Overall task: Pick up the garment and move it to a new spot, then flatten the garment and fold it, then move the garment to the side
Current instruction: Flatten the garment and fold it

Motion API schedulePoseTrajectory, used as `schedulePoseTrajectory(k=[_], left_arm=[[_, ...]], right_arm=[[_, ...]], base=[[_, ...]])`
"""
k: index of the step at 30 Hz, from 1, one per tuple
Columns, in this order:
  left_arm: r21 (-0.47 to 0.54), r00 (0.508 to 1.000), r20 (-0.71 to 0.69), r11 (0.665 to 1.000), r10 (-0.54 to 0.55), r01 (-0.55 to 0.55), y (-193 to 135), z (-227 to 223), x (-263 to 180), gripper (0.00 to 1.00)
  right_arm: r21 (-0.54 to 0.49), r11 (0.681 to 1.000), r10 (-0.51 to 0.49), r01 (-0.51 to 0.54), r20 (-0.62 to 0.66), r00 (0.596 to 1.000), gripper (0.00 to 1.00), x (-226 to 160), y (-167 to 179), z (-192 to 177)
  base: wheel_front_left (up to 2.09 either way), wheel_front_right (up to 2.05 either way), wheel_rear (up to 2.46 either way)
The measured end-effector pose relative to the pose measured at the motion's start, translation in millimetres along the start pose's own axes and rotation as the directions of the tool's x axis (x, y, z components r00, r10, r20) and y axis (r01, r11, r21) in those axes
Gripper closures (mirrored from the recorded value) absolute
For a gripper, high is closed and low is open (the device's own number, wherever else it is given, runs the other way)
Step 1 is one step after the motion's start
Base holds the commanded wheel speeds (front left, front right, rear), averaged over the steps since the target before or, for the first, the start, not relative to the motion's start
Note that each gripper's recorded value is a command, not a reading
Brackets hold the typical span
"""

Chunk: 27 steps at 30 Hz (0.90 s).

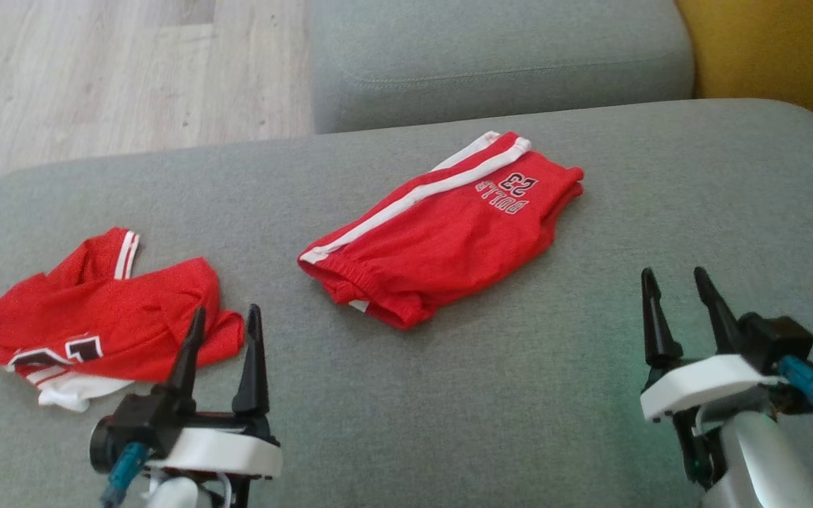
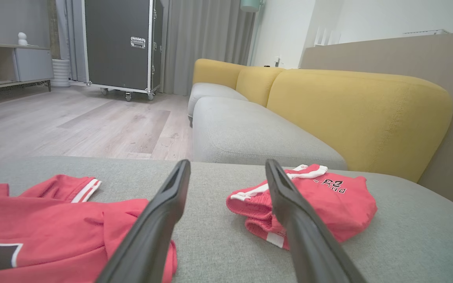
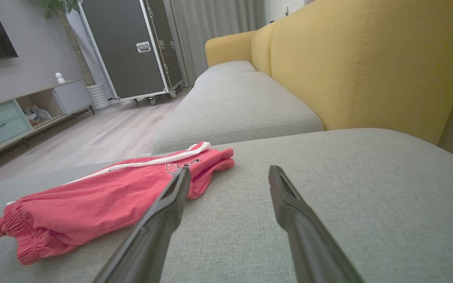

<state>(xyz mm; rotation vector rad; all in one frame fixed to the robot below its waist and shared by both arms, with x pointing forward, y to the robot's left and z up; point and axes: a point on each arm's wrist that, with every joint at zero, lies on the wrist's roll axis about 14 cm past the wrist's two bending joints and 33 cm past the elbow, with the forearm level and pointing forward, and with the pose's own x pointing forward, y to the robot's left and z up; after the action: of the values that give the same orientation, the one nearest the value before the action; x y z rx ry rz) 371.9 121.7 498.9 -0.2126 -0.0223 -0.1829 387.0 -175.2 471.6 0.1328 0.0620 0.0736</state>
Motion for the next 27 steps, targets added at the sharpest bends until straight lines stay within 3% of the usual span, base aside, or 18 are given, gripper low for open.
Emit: schedulePoseTrajectory(k=[8, 18, 21, 27], left_arm=[[-0.004, 0.998, -0.044, 0.999, -0.033, 0.033, -4, -16, 2, 0.0], [0.003, 0.998, -0.048, 0.999, -0.033, 0.033, 6, -17, 31, 0.0], [0.011, 0.997, -0.07, 1.0, -0.018, 0.018, 14, -24, 34, 0.0], [0.024, 0.995, -0.093, 1.0, 0.021, -0.019, 30, -30, 34, 0.0]], right_arm=[[-0.021, 0.999, 0.025, -0.026, -0.037, 0.999, 0.0, 30, 8, 1], [0.104, 0.994, 0.006, 0.018, -0.228, 0.974, 0.0, 125, 8, -14], [0.129, 0.99, -0.005, 0.05, -0.329, 0.944, 0.0, 154, 5, -34], [0.096, 0.992, -0.027, 0.084, -0.485, 0.874, 0.0, 171, -2, -78]], base=[[0.0, 0.0, 0.0], [0.0, 0.0, 0.0], [0.0, 0.0, 0.0], [0.0, 0.0, 0.0]])
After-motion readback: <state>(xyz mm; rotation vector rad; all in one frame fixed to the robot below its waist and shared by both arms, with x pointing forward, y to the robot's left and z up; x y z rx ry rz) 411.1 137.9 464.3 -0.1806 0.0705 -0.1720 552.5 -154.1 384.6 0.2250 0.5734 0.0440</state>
